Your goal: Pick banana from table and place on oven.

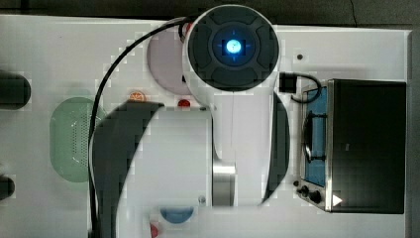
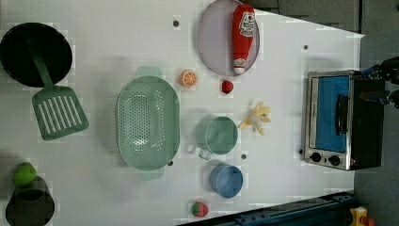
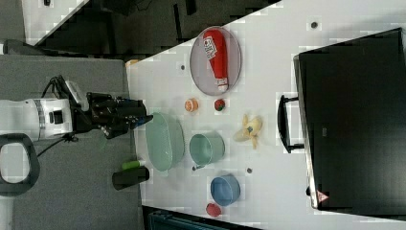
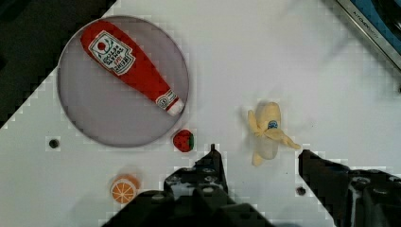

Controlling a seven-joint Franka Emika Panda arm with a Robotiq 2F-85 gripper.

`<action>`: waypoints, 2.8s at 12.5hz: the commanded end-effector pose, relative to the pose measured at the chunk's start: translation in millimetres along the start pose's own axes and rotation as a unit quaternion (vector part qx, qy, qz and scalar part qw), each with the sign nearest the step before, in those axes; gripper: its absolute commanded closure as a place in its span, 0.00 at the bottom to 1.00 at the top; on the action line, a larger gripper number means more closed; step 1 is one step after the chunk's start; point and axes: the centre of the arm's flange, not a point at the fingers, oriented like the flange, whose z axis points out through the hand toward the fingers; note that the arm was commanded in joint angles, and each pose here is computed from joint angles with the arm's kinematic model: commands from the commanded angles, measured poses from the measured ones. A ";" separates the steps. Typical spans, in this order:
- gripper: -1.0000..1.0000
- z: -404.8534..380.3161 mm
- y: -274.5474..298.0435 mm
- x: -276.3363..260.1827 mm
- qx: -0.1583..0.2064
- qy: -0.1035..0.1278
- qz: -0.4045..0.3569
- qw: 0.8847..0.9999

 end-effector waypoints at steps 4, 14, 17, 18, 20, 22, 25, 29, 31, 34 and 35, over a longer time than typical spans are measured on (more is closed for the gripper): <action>0.00 -72.0 118.7 -62.3 0.014 0.006 0.019 1.000; 0.00 112.6 70.1 -21.0 -0.012 -0.013 0.014 1.000; 0.00 188.6 63.1 -15.8 0.007 0.008 0.014 1.000; 0.00 212.6 62.7 -15.9 0.011 0.013 0.013 1.000; 0.00 259.9 64.7 -17.8 0.006 0.009 0.013 1.000; 0.00 304.2 68.1 -21.9 -0.009 -0.003 0.013 1.000; 0.00 358.2 70.9 -25.9 -0.022 -0.013 0.011 1.000; 0.00 399.1 72.3 -29.6 -0.014 -0.004 0.009 1.000; 0.15 401.2 71.5 -32.7 -0.009 0.000 0.007 1.000; 0.53 394.9 68.5 -33.5 -0.002 0.005 0.005 1.000; 0.64 390.8 66.8 -33.0 0.001 0.008 0.004 1.000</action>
